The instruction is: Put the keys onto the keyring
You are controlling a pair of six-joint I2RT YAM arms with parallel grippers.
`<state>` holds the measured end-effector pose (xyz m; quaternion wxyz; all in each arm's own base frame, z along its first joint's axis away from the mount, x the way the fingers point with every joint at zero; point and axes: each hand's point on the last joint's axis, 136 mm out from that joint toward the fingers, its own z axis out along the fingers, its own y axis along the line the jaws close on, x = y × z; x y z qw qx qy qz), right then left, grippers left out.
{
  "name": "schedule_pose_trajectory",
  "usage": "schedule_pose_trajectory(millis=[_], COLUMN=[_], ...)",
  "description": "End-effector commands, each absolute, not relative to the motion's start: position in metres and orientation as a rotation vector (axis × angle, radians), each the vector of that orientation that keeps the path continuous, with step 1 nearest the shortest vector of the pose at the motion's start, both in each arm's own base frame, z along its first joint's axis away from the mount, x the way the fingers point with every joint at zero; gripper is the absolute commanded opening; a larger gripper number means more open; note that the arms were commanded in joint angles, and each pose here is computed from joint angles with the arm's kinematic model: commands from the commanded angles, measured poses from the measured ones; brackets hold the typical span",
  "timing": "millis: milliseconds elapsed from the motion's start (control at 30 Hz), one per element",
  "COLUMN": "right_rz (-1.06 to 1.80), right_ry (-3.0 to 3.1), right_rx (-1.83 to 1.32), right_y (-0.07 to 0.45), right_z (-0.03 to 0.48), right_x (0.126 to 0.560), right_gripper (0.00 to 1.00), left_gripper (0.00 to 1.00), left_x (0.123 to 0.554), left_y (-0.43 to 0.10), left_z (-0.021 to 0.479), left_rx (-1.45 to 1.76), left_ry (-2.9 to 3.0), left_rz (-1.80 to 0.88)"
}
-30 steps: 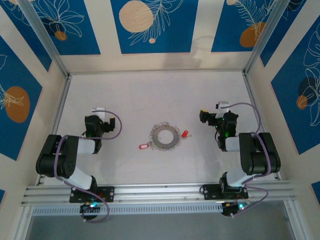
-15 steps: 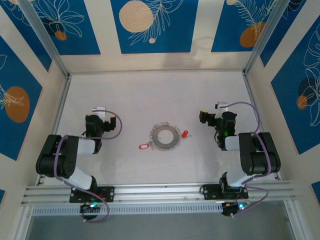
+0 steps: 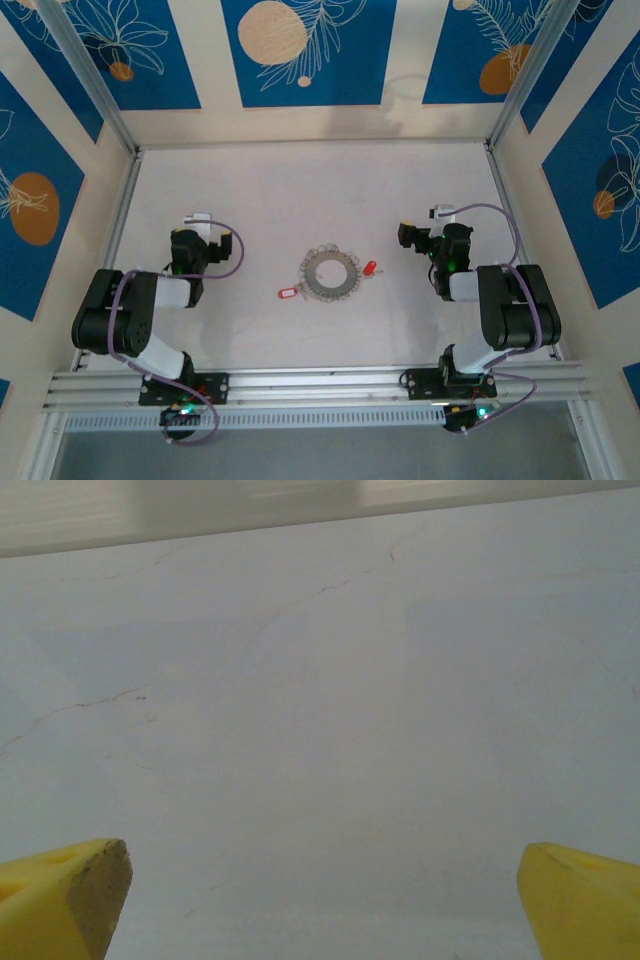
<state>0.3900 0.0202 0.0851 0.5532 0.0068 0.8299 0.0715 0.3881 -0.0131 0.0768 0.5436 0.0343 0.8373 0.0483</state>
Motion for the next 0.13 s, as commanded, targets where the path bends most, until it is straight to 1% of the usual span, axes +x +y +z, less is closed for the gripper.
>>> schedule_pose_trajectory(millis=[0, 100], right_rz=[0.17, 0.164], right_ry=[1.937, 1.931], right_rx=[-0.002, 0.006], right_y=[0.023, 0.0215], right_z=[0.0942, 0.0949], right_x=[0.3965, 0.3953], right_gripper=[0.99, 0.99], left_gripper=[1.0, 1.0], left_x=[0.3947, 0.3947], left_y=[-0.0149, -0.015], left_z=[0.0893, 0.0895], left_rx=[0.065, 0.066], left_ry=[1.943, 1.943], left_rz=[0.082, 0.082])
